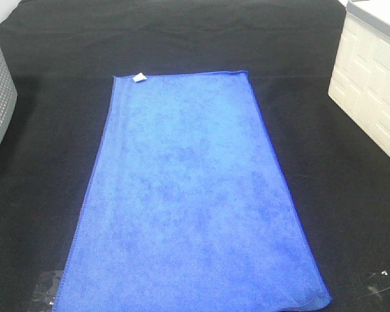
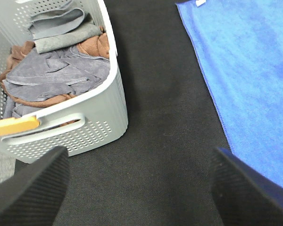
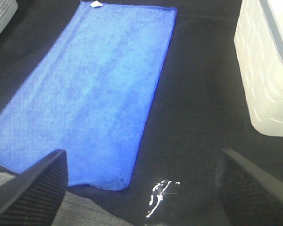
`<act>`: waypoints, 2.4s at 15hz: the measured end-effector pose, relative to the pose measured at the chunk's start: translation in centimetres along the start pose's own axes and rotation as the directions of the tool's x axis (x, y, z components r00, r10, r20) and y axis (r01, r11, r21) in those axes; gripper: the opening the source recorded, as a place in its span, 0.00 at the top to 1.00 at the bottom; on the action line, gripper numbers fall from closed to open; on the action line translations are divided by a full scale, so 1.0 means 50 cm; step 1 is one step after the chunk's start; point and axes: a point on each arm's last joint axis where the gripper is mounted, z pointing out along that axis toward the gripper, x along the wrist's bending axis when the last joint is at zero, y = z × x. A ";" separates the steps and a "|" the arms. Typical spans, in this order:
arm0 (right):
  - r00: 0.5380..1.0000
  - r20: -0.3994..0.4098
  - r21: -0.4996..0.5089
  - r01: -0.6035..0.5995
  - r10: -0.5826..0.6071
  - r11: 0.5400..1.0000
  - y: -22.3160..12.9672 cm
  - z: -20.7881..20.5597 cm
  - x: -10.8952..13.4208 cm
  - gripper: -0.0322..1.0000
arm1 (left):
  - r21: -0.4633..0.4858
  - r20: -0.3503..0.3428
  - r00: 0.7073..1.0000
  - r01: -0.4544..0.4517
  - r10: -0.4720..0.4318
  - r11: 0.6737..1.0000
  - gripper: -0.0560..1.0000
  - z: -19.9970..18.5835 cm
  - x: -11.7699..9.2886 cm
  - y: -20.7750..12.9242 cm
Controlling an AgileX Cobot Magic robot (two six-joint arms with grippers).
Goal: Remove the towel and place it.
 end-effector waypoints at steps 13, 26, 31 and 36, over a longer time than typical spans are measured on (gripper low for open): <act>0.995 -0.010 0.013 0.103 -0.103 0.995 -0.186 0.053 0.001 0.19 | -0.272 0.107 0.993 0.077 -0.049 0.959 0.24 -0.109 -0.035 -0.197; 0.995 -0.027 0.014 0.099 -0.098 0.995 -0.204 0.104 0.000 0.19 | -0.138 0.156 0.985 0.101 -0.079 0.985 0.24 -0.024 -0.050 -0.238; 0.998 0.052 0.015 0.038 -0.039 0.999 -0.202 0.107 0.002 0.19 | -0.139 0.066 0.989 0.140 -0.132 0.980 0.24 -0.023 -0.050 -0.236; 0.994 0.110 0.012 -0.003 0.002 1.000 -0.201 0.109 0.003 0.19 | -0.140 0.055 0.989 0.146 -0.140 0.979 0.24 -0.023 -0.050 -0.236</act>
